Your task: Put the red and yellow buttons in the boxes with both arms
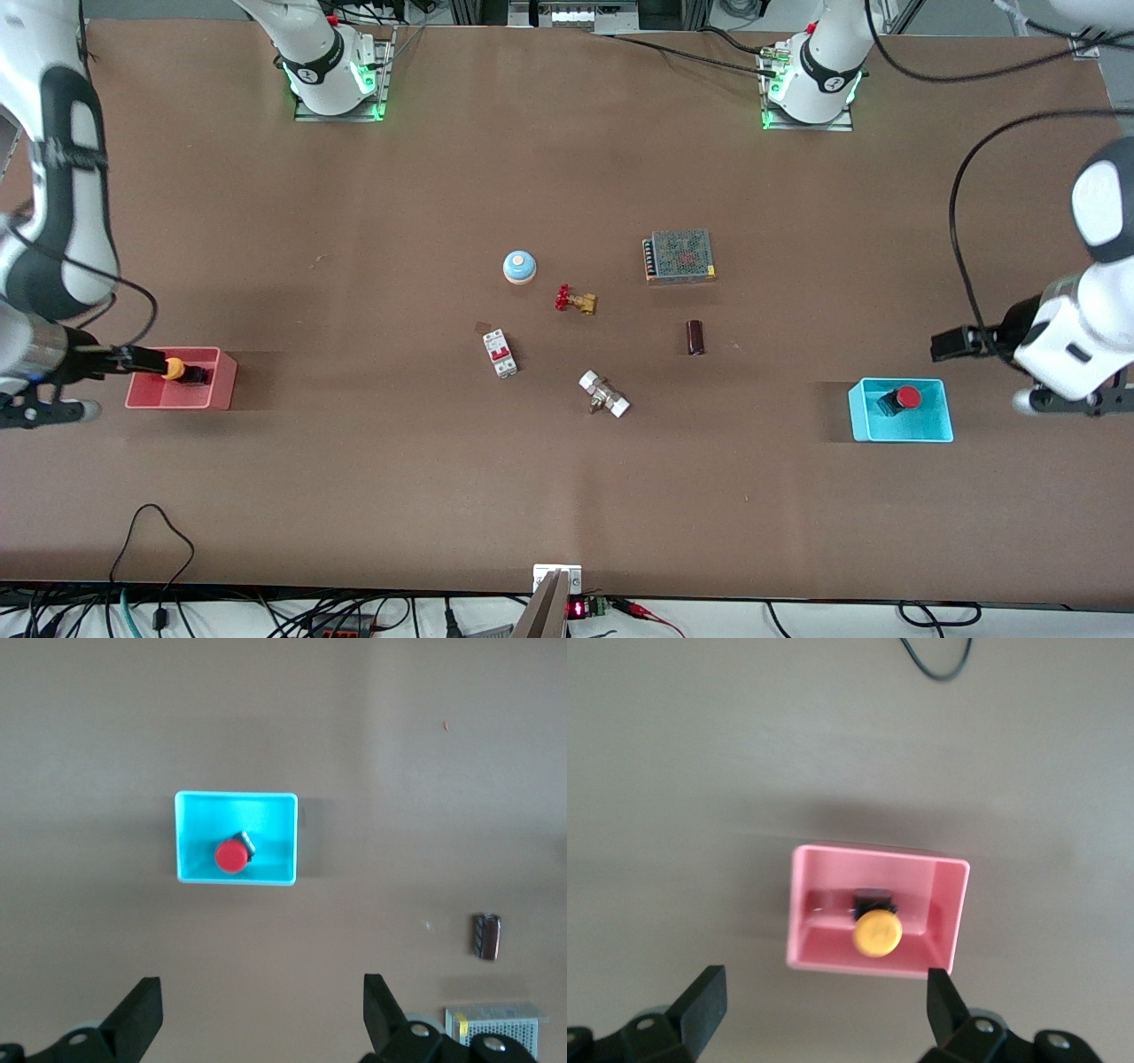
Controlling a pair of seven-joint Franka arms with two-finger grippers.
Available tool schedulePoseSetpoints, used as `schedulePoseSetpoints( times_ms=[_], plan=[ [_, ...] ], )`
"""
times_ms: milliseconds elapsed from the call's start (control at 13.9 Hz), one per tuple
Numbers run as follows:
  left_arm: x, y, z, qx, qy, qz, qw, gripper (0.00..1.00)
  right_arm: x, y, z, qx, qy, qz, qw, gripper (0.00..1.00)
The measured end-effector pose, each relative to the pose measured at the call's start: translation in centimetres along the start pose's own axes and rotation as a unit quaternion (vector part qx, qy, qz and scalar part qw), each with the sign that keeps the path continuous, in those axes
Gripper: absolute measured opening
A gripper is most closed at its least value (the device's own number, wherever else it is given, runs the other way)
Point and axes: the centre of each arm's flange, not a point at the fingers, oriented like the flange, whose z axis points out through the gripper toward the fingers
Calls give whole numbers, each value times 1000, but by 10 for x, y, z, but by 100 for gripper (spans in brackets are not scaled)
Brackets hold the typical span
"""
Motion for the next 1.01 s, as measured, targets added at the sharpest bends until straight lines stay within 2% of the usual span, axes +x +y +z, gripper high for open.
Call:
schedulePoseSetpoints(
  times_ms=[216,432,647,791,1007],
  plan=[
    [-46,5,-39,-4,17,8,1000,100,-35,-58,-102,17,1,15,1000,100],
    [-83,9,-71,-8,34,15,999,100,-71,-86,-162,28,0,31,999,100],
    [-104,8,-90,-9,47,16,999,100,-98,-73,-197,34,8,43,998,100],
    [-108,7,-96,-10,51,15,999,100,-115,-50,-201,39,-11,63,997,100],
    [-119,5,-105,-9,16,13,1000,100,-132,-50,-204,37,-36,65,997,100]
  ],
)
